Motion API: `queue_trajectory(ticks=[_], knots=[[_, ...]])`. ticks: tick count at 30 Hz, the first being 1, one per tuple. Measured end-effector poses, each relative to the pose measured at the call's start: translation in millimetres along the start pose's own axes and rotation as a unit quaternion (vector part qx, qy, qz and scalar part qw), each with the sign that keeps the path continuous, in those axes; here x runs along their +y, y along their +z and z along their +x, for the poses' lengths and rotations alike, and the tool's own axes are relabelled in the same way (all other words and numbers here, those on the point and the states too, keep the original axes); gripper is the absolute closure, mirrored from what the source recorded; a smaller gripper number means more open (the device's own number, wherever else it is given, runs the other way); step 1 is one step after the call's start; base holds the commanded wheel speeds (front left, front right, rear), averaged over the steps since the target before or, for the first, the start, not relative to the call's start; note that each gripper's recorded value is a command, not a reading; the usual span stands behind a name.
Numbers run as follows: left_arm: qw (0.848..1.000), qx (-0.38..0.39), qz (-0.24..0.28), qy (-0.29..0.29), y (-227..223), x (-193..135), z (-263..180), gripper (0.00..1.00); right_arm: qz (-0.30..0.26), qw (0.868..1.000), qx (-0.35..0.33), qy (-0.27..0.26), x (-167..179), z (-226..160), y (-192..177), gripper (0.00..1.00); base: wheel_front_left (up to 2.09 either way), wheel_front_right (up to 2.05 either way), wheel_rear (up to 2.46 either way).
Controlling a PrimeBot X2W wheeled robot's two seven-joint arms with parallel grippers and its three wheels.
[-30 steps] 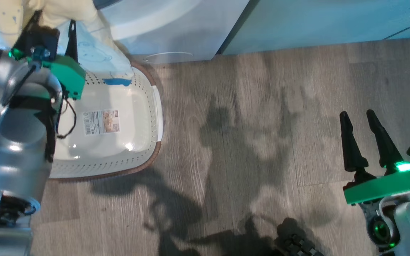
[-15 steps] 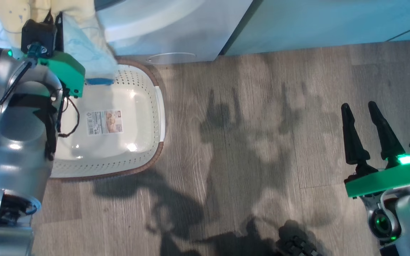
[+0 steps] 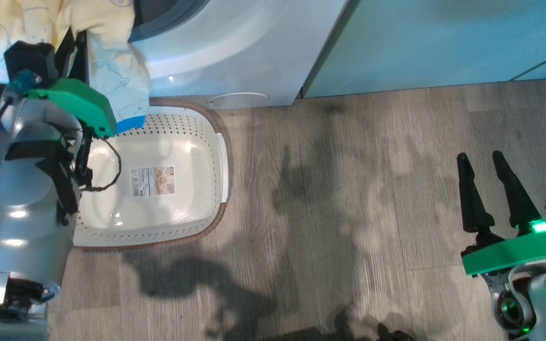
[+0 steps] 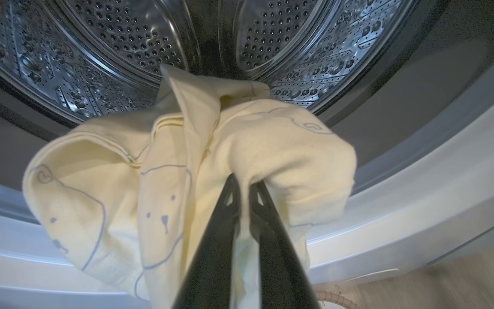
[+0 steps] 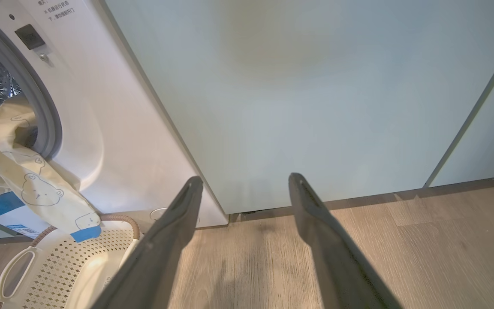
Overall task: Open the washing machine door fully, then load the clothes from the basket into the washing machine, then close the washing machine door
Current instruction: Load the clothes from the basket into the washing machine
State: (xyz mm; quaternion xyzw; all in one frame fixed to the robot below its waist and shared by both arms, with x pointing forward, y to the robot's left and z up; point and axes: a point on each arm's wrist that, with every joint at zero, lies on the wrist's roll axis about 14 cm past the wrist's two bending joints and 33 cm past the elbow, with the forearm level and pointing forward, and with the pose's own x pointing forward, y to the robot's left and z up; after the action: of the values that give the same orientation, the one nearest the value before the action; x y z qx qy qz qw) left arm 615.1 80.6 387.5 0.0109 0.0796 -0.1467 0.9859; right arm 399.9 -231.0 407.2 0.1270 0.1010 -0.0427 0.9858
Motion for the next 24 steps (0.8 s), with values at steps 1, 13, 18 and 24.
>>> queue_trajectory(ticks=[1, 13, 18, 24], knots=[[1.0, 0.001, -0.005, 0.002, 2.4, 1.4, 0.2, 1.0, 0.001, 1.0, 0.0, 0.001, 0.5, -0.6, 0.1, 0.0, 0.0, 0.0, 0.0], [0.999, -0.017, -0.029, -0.01, 65.2, 13.5, 42.5, 1.0, -0.001, 1.0, 0.01, -0.003, -2.0, 1.4, -7.3, 0.0, 0.0, 0.0, 0.0], [0.998, -0.004, -0.055, -0.014, 72.0, 13.3, 55.8, 1.0, -0.002, 1.0, 0.016, -0.007, -4.2, 1.6, -10.8, 0.0, 0.0, 0.0, 0.0], [0.996, -0.012, -0.083, -0.003, 92.5, 23.9, 76.7, 1.0, -0.002, 1.0, 0.017, -0.007, -3.6, 8.4, -12.7, 0.0, 0.0, 0.0, 0.0]])
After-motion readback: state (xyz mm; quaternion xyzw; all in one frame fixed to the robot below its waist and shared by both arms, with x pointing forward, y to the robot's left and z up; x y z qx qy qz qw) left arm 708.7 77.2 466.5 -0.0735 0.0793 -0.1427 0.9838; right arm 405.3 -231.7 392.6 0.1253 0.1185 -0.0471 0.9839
